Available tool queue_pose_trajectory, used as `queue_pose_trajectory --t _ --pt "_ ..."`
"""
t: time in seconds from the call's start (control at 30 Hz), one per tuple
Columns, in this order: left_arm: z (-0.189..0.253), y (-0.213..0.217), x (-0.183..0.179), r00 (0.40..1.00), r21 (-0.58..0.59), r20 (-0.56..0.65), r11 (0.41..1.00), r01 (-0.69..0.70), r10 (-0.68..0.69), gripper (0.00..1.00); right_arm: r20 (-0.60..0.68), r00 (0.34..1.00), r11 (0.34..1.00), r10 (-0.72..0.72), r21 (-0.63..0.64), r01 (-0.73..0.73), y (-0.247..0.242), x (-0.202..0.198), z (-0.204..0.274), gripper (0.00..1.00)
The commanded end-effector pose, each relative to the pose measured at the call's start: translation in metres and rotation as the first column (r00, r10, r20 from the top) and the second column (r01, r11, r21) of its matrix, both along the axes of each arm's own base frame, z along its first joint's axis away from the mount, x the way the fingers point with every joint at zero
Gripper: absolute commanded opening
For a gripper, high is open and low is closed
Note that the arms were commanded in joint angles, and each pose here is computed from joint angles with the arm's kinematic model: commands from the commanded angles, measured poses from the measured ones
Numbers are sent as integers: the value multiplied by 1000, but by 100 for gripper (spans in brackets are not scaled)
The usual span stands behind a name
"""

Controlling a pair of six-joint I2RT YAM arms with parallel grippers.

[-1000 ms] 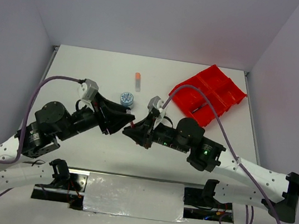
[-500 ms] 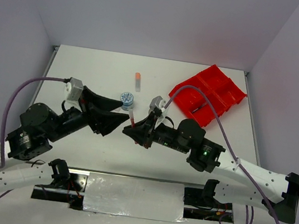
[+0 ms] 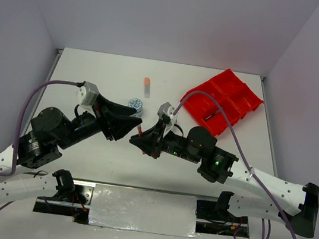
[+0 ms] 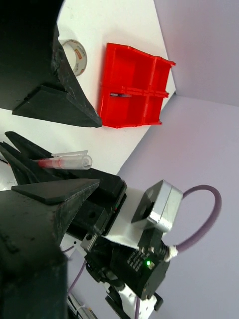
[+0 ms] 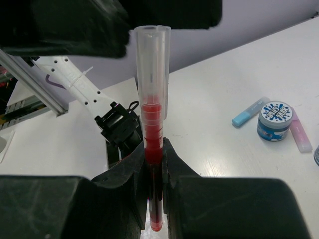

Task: Sort the stationery into containers
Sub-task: Close the pen cap on the pen.

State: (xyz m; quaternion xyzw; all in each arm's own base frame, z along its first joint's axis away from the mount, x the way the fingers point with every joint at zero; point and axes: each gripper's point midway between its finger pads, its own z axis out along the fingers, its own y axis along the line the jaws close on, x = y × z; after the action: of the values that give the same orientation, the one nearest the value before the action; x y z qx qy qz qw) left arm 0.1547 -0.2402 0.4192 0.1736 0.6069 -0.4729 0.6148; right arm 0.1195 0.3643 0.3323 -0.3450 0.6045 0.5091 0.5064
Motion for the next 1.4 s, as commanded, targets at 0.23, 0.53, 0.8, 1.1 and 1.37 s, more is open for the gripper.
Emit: queue_pose_trajectory --t 0.23,0.53,0.8,1.1,1.37 --pt "9 -11 -1 999 -1 28 999 41 -41 29 35 999 997 5 73 -8 4 -2 29 0" --pt "-20 -31 -5 992 60 -32 990 125 -123 0 73 986 974 -148 186 132 -17 18 85 0" --pt "-117 -51 -27 943 40 -194 958 283 -270 0 156 953 922 -259 334 195 -35 36 176 0" --pt "-110 -11 -6 975 91 -220 994 60 -39 11 101 980 979 -171 131 157 -5 39 80 0" --pt "36 140 38 761 -89 -283 774 -627 584 99 -89 949 949 -302 -123 290 -16 73 -59 0"
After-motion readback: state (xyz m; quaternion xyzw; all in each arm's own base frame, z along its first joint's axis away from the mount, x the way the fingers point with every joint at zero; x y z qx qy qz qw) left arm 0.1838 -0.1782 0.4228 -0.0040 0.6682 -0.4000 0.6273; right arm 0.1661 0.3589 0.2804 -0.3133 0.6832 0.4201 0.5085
